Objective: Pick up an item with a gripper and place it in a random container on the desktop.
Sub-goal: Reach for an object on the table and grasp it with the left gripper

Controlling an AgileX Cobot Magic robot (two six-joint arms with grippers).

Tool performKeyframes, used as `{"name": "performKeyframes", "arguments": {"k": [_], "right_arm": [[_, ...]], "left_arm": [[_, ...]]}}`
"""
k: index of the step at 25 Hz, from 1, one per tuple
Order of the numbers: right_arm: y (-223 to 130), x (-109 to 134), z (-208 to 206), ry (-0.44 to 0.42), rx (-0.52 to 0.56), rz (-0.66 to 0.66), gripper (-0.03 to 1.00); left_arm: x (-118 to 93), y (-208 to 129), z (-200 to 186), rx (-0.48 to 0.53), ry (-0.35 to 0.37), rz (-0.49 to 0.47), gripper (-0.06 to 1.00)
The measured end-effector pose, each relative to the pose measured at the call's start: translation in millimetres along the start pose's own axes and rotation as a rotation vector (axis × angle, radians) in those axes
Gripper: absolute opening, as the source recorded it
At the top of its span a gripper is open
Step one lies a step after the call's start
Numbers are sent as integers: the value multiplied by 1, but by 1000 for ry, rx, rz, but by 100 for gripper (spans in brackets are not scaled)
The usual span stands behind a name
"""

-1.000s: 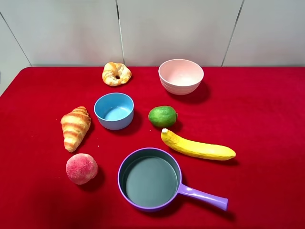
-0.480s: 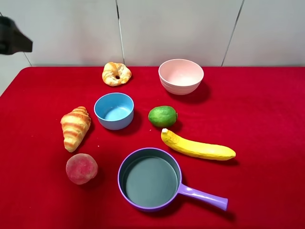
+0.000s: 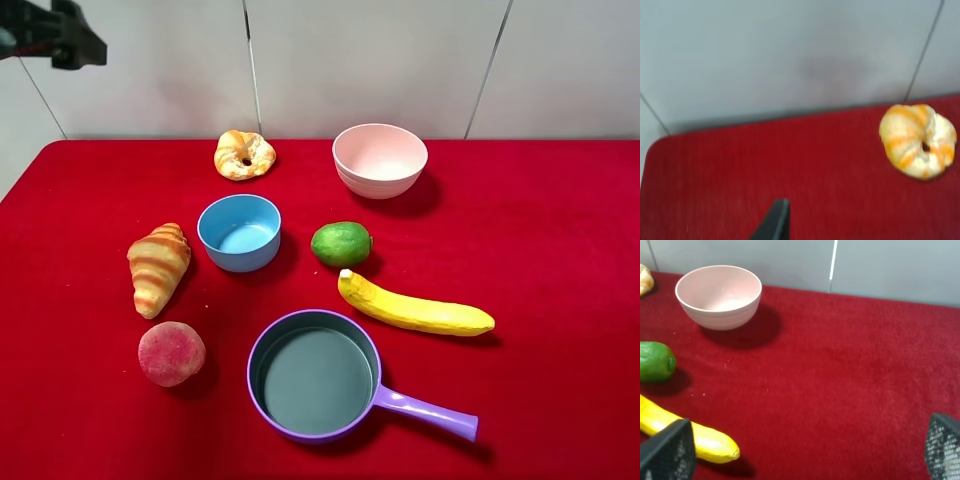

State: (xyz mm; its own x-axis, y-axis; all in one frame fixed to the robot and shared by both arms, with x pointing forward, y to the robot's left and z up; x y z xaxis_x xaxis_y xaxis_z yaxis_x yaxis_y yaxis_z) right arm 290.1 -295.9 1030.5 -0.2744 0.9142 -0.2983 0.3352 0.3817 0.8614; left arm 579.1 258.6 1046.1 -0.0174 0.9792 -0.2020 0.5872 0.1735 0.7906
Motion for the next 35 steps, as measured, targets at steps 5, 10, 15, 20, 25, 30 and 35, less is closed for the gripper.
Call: {"name": "performKeyframes", "arguments": {"k": [5,10,15,20,25,30,35], "right_arm": [[0,0,0,0,0,0,69],[0,0,0,0,0,0,69],[0,0,0,0,0,0,69],[0,0,0,0,0,0,69],[0,0,0,0,0,0,69],[0,0,0,0,0,0,69],[0,0,0,0,0,0,69]], "left_arm": [[-5,16,27,6,0,1,99],[-15,25,54,20,-14,13,99],[-32,32,81,32,-38,32,99],[-50,33,108,57,-60,53,99],[-64,23,136,144,-61,75,99],[-72,10,161,242,-48,92,99],[-75,-1,182,304,-36,101,99]]}}
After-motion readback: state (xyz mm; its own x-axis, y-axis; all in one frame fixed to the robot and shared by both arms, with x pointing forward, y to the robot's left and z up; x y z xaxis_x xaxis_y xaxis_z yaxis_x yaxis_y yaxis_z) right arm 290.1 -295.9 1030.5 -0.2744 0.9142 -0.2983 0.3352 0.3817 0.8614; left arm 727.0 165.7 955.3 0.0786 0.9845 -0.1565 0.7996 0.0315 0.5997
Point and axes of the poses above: a point on each arm's last joint axis where the gripper is mounted, z pointing out along that axis toward the gripper, x along the wrist's bending axis when the last joint is at zero, y = z × x, the point moved 6 cm from there along z, pointing out along that axis toward the gripper, and after that the axes turned 15 degrees about -z, right-handed, at the moved point
